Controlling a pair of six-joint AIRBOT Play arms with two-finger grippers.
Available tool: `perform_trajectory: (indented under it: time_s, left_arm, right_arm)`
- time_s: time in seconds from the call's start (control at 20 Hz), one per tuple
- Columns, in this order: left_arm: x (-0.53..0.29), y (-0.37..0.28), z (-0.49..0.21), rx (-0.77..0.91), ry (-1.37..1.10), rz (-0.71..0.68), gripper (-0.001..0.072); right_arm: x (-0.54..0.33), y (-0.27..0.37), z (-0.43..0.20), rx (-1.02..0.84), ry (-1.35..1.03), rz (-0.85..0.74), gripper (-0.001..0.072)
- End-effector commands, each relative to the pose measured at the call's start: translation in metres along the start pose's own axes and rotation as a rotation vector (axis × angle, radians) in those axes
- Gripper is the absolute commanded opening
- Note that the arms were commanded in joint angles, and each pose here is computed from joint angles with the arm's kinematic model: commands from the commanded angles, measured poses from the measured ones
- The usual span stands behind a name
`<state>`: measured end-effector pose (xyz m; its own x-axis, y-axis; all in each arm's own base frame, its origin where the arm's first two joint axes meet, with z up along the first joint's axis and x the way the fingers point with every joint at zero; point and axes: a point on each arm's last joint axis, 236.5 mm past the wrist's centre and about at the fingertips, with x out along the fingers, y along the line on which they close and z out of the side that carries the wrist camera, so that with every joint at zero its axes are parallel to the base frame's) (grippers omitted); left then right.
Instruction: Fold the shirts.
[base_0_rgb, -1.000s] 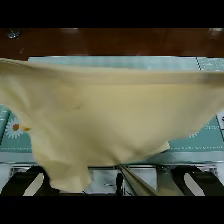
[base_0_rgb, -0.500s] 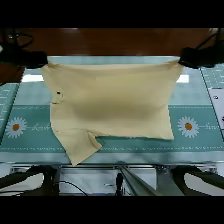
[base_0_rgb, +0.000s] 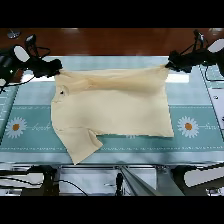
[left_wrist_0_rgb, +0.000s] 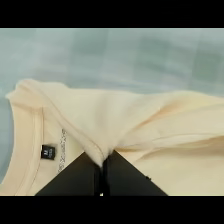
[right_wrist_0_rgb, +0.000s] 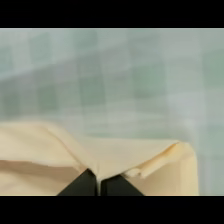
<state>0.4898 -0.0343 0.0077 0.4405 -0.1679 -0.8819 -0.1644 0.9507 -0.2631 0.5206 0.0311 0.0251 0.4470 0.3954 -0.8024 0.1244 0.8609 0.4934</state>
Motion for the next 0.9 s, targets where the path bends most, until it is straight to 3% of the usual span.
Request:
perform_trajectory:
  time_s: [0.0, 0.2, 0.4, 0.45, 0.5, 0.55, 0.85]
  left_arm:
    - [-0.011, 0.030, -0.040, 0.088, 0.183, 0.077, 0.0022]
    - [0.002, 0.049, -0.099, 0.101, 0.386, 0.079, 0.0022]
    - [0.025, 0.052, -0.136, 0.079, 0.468, 0.066, 0.0024]
    - [0.024, 0.048, -0.141, 0.071, 0.490, 0.050, 0.0099]
    - [0.021, 0.047, -0.142, 0.085, 0.503, 0.044, 0.0475]
    - [0.014, 0.050, -0.143, 0.088, 0.523, 0.056, 0.0698]
    - [-0.046, 0.098, -0.157, -0.014, 0.565, 0.135, 0.0699]
  right_arm:
    - [-0.015, -0.018, -0.041, -0.081, 0.193, -0.023, 0.0022]
    - [-0.012, -0.053, -0.094, -0.084, 0.388, -0.108, 0.0022]
    - [0.018, -0.067, -0.117, -0.004, 0.384, -0.100, 0.0023]
    - [0.023, -0.066, -0.118, 0.032, 0.372, -0.087, 0.0126]
    - [0.025, -0.063, -0.119, 0.063, 0.369, -0.078, 0.0560]
    - [0.023, -0.062, -0.118, 0.061, 0.366, -0.076, 0.0621]
    - [-0.061, -0.089, -0.116, 0.046, 0.299, -0.192, 0.0620]
